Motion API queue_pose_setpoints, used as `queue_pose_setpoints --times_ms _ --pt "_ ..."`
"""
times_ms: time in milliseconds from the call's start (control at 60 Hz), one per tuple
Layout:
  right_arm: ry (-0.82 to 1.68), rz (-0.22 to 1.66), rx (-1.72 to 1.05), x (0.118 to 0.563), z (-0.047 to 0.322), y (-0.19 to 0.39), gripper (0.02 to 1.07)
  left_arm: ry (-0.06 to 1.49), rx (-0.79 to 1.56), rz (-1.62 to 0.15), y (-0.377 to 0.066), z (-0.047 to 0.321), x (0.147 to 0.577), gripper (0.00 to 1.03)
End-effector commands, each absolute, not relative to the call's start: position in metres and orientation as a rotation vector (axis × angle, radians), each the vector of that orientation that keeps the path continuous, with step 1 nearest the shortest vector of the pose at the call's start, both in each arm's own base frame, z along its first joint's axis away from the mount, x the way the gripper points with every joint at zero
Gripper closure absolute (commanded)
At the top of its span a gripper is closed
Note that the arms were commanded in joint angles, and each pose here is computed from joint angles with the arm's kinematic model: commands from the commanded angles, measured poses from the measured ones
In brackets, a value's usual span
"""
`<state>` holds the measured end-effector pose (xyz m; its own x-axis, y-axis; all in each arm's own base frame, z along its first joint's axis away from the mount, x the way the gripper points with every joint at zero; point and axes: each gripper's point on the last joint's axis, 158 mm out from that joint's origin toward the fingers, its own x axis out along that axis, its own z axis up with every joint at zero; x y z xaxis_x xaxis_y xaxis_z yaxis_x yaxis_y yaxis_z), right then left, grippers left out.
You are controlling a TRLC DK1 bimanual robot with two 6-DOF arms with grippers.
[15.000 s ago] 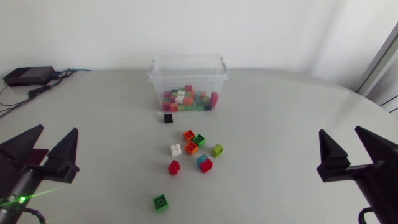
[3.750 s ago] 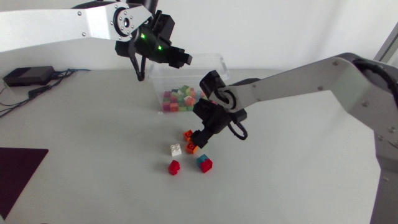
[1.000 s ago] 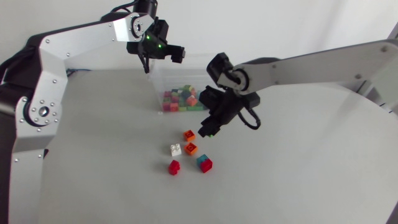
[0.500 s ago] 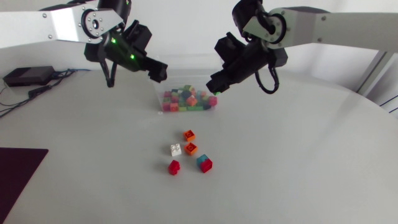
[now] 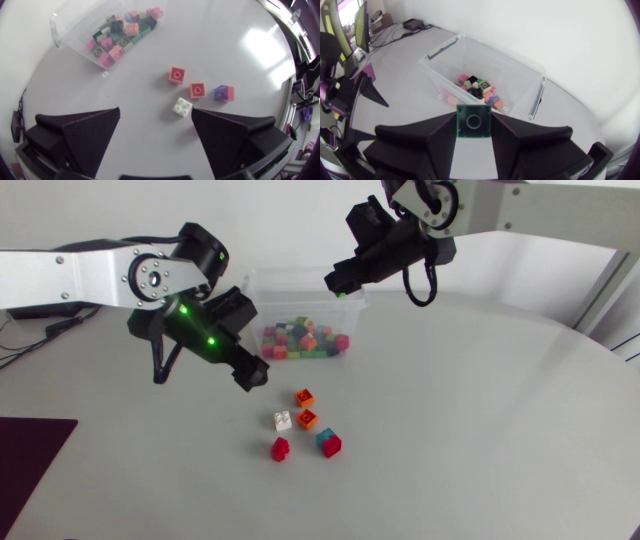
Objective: Place the duplo bricks in the container
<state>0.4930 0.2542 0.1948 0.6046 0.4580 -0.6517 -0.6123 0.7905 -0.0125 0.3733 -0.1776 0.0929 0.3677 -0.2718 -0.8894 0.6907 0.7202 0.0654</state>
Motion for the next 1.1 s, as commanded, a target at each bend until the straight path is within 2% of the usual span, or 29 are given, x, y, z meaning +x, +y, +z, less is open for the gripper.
queue_pose_setpoints --times_ms 0,350,1083 --pt "0.675 0.611 -0.208 0.507 0.19 0.255 0.8 1.07 0.499 -0.685 -0.179 0.076 0.35 0.04" --pt "0.61 0.603 -0.182 0.539 0.184 0.267 0.8 1.21 0.527 -0.741 -0.19 0.029 0.298 0.04" --pt "0.443 0.557 -0.15 0.586 0.183 0.285 0.78 1.31 0.493 -0.735 -0.203 -0.007 0.267 0.04"
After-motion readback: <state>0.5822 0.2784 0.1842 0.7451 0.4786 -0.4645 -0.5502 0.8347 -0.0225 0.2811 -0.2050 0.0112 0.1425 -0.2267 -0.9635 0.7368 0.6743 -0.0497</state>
